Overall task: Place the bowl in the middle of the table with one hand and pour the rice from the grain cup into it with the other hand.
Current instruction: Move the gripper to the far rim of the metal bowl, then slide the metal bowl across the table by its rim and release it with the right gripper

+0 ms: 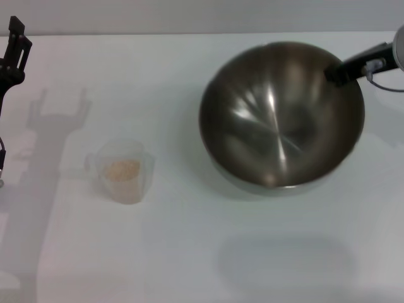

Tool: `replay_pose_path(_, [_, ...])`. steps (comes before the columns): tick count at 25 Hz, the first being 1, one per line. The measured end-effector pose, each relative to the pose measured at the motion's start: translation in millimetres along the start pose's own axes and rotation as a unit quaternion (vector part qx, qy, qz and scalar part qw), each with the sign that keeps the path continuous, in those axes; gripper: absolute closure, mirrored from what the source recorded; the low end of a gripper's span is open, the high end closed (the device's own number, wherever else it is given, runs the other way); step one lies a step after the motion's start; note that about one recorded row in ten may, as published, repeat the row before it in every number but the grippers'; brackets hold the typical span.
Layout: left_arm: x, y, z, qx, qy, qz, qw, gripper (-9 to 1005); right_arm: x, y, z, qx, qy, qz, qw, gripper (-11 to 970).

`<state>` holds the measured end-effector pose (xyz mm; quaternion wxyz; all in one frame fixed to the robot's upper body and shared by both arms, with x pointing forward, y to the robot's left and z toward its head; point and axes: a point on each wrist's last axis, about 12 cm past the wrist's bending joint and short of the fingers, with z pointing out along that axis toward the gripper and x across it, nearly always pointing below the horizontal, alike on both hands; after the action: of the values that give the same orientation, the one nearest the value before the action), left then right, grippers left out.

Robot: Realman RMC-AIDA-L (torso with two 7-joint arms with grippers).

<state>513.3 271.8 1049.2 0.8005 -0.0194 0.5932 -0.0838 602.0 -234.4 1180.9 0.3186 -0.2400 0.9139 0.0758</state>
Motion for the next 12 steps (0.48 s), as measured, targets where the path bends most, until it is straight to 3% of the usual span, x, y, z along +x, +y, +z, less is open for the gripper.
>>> replay_pose_path(12, [-1, -1.7, 1, 0.002, -0.002, -0.003, 1.0, 182, -10, 17.7, 3, -0.034, -0.045, -0.024, 0.998, 948])
